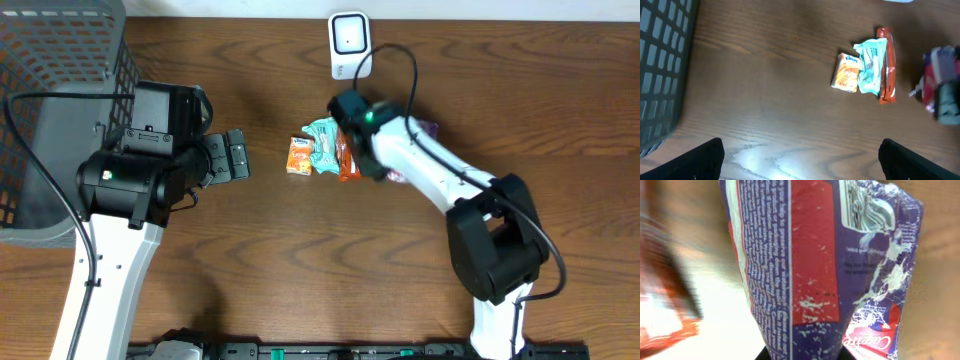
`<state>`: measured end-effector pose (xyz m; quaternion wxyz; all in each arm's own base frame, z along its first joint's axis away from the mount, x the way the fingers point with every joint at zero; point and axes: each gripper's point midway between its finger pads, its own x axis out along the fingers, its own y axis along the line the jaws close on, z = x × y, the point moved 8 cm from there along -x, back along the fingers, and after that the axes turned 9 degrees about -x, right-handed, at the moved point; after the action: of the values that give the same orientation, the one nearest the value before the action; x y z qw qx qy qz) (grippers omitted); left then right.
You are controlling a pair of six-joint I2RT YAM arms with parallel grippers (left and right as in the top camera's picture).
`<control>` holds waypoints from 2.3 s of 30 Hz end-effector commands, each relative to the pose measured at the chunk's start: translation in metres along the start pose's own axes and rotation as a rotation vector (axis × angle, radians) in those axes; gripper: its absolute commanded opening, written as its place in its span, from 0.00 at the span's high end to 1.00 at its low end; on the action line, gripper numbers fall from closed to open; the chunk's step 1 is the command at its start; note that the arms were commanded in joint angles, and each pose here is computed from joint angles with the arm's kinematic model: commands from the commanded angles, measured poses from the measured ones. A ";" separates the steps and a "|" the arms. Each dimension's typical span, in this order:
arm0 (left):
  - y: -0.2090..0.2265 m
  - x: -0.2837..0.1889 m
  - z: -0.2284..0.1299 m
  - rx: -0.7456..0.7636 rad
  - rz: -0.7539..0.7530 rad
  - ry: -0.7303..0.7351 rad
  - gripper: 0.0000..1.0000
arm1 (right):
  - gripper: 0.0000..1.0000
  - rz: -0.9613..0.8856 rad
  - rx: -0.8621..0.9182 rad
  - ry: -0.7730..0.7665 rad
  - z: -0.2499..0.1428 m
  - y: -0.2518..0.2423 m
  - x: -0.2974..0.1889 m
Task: Scan the item barcode
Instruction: 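Grasp the pad package again with the right gripper, then lift the pad package and swing it to the right, then raise the pad package barcode up to the scanner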
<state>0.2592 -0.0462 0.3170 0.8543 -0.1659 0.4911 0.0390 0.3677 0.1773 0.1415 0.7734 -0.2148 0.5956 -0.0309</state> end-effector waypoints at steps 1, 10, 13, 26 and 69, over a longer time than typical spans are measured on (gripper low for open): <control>0.002 0.002 0.000 0.004 0.016 0.001 0.02 | 0.99 0.203 -0.004 -0.038 0.026 -0.011 -0.027; 0.002 0.002 0.000 0.004 0.016 0.001 0.02 | 0.99 0.762 0.058 -0.026 0.040 -0.055 -0.030; 0.002 0.002 0.000 0.005 0.016 0.001 0.03 | 0.99 0.984 0.091 -0.049 0.037 -0.073 -0.023; 0.002 0.002 0.000 0.004 0.016 0.001 0.02 | 0.86 1.290 0.375 -0.053 -0.020 -0.117 0.064; 0.002 0.002 0.000 0.004 0.016 0.001 0.02 | 0.17 0.895 0.420 0.069 -0.062 -0.152 0.117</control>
<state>0.2593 -0.0462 0.3167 0.8540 -0.1659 0.4915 0.0394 0.3821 -0.0293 0.0880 0.7268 0.2021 0.6400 0.1462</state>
